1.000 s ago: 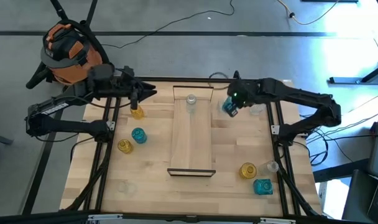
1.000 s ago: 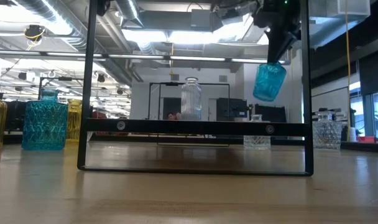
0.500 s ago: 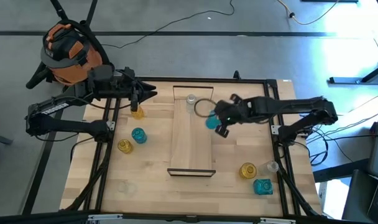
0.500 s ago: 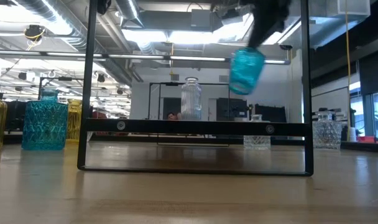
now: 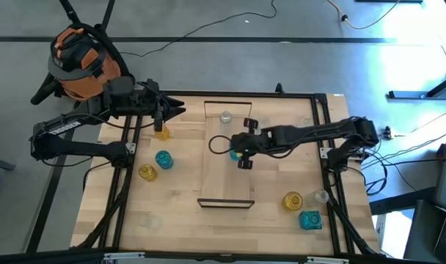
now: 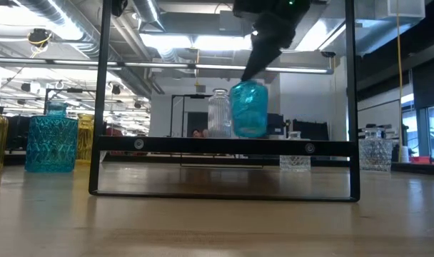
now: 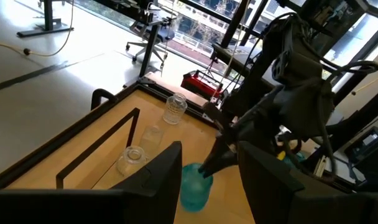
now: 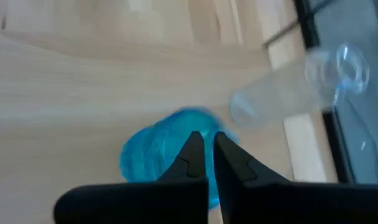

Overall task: Sort vases onto shelf
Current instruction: Put the blue vase on the shelf

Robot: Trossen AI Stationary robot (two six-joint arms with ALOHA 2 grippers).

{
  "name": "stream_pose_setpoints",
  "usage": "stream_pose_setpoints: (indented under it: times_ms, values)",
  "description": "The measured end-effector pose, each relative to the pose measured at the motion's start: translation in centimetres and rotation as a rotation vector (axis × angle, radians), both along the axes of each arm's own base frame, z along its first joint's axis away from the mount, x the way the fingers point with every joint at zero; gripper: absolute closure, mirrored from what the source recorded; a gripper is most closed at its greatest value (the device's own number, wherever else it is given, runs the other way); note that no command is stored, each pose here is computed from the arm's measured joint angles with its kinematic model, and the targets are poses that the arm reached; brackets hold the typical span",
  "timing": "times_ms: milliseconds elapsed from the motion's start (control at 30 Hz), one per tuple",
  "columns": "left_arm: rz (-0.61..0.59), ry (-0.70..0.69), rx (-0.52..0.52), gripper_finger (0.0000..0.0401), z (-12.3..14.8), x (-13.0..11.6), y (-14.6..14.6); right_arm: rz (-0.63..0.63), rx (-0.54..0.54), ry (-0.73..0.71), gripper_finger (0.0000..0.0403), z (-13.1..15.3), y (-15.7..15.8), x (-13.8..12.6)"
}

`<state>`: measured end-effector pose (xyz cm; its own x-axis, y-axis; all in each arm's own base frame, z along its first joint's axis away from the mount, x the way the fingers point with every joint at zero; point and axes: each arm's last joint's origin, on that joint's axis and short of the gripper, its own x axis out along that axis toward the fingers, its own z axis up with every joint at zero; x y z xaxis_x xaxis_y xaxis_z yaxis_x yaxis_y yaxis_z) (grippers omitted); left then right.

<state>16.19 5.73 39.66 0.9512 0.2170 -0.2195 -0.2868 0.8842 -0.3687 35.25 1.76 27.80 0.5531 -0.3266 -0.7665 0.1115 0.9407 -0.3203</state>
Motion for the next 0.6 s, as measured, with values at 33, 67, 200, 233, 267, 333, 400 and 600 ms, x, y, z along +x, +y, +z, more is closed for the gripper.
stream_pose_setpoints:
  times_ms: [33,67,200,233,267,333,400,600]
  values:
    - [0.0,0.0,0.0,0.0252,0.0,0.0,0.0,0.009,-0.015,-0.013,0.0403,0.0,0.0,0.2]
    - [0.0,0.0,0.0,0.0252,0.0,0.0,0.0,0.018,-0.035,-0.015,0.0403,0.0,0.0,0.4]
    - [0.0,0.001,-0.001,0.0252,0.0,0.0,0.0,0.036,-0.075,-0.014,0.0403,-0.1,-0.2,0.7]
    - [-0.001,0.0,-0.001,0.0252,0.0,0.0,0.0,0.033,-0.074,-0.015,0.0403,-0.1,-0.4,0.7]
    - [0.0,0.0,-0.001,0.0252,0.0,0.0,0.0,0.031,-0.068,-0.022,0.0403,-0.1,-0.4,0.7]
    - [0.0,0.0,-0.002,0.0252,0.0,0.0,0.0,0.006,-0.043,-0.034,0.0403,-0.1,-0.6,0.7]
    - [0.0,0.0,-0.003,0.0252,0.0,0.0,0.0,-0.019,-0.003,-0.056,0.0403,0.2,-0.5,0.6]
    - [-0.014,0.008,-0.01,0.0252,-0.1,0.0,0.0,-0.033,0.243,-0.165,0.0403,2.4,-0.1,-0.6]
